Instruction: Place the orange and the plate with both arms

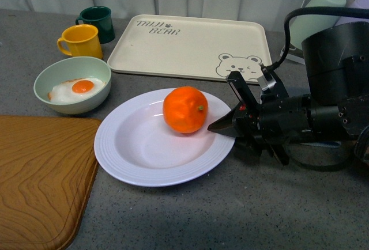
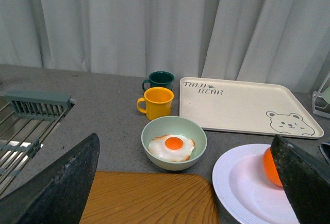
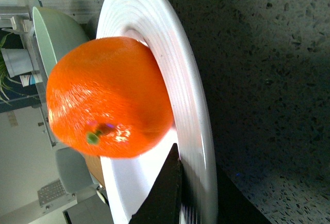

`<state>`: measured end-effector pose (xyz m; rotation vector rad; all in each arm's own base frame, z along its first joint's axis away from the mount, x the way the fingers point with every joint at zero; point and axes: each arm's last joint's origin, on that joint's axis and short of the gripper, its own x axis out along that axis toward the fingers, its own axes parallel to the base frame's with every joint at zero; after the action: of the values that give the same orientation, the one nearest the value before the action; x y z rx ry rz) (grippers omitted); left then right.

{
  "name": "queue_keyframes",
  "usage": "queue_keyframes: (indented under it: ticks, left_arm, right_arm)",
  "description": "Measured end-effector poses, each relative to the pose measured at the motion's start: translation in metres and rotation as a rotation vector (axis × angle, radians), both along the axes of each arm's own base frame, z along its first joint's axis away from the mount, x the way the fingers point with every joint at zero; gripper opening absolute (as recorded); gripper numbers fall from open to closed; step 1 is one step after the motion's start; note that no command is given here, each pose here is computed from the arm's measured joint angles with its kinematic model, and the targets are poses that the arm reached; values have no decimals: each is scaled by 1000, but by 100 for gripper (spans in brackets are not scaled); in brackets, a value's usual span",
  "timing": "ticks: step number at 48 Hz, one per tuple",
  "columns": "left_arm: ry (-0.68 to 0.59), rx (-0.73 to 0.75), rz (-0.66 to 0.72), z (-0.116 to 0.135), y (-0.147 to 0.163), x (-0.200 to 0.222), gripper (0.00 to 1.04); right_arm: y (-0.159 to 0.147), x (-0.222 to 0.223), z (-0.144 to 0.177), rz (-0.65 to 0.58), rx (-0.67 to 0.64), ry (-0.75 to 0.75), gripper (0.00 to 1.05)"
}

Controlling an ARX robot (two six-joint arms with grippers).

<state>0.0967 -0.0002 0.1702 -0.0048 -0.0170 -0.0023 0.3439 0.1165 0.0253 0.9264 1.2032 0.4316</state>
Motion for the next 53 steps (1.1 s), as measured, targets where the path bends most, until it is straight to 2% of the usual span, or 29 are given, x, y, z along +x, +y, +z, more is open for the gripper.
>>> queue_keyframes:
  ticks: [17, 27, 43, 53]
  left_arm:
    - [0, 0, 0, 0, 0, 0, 98]
    - [0, 0, 0, 0, 0, 0, 98]
    - [0, 0, 0, 0, 0, 0, 98]
    - [0, 0, 0, 0, 0, 0, 98]
  right_arm:
    - [-2, -6, 6, 5, 27, -134, 3]
    - [-10, 2, 26, -21, 92, -259, 3]
    - [-12, 51, 38, -78, 118, -287, 3]
    - [-12, 101, 36, -125, 102, -266, 3]
